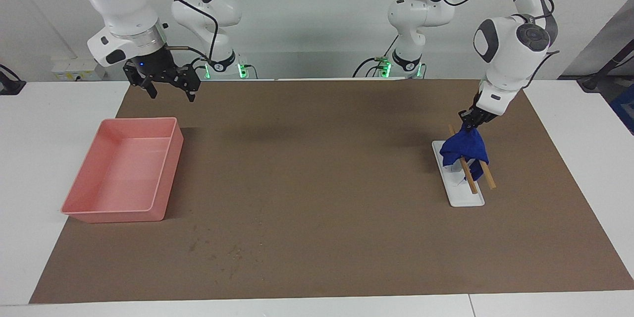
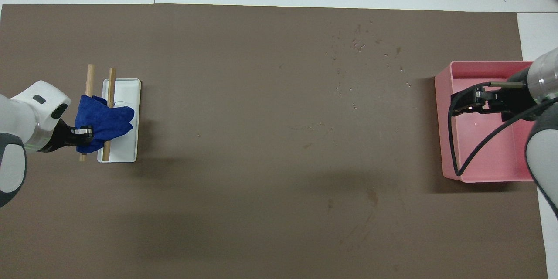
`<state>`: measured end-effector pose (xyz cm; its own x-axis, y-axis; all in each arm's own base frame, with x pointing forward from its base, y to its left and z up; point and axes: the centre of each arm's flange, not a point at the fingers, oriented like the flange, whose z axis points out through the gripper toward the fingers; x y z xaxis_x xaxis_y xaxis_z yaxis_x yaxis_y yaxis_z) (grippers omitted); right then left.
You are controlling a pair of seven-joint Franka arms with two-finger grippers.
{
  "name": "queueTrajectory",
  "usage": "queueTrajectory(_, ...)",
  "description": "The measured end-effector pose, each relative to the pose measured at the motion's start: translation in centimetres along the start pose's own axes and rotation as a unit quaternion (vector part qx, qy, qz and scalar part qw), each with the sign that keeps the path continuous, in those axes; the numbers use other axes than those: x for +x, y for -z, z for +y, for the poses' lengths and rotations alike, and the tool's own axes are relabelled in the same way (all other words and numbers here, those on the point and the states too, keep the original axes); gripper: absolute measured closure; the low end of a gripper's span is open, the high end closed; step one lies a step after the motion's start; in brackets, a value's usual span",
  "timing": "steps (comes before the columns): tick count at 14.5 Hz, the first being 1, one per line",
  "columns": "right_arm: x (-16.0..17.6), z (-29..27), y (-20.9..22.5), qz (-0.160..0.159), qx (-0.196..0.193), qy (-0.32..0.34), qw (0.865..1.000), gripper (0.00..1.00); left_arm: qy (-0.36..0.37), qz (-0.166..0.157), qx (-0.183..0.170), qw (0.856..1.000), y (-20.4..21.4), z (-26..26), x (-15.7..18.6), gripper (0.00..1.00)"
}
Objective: Wipe water with towel using both arms
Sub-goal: 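Reach the left gripper to the blue towel and grasp it, then lift the towel with the left gripper while the right gripper approaches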
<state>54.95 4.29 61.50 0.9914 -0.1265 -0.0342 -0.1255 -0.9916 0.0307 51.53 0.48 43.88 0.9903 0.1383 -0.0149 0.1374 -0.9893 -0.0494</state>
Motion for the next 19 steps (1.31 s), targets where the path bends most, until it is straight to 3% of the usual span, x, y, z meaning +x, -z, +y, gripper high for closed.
queueTrajectory(4, 0.0, 0.0, 0.0, 0.000, 0.000, 0.000, 1.000, 0.00, 0.024, -0.020, 0.006, 0.999, 3.3, 1.6, 1.1, 0.89)
queueTrajectory(11, 0.0, 0.0, 0.0, 0.000, 0.000, 0.000, 1.000, 0.00, 0.110, -0.018, -0.009, 0.994, 10.3, 2.2, 2.0, 0.89)
queueTrajectory(14, 0.0, 0.0, 0.0, 0.000, 0.000, 0.000, 1.000, 0.00, 0.181, -0.017, -0.037, 0.983, 13.1, 2.8, 2.0, 0.89)
queueTrajectory(19, 0.2, 1.1, 0.0, -0.001, 0.000, -0.013, 1.000, 0.00, 0.278, -0.007, -0.048, 0.959, 16.8, 8.0, 0.8, 0.89)
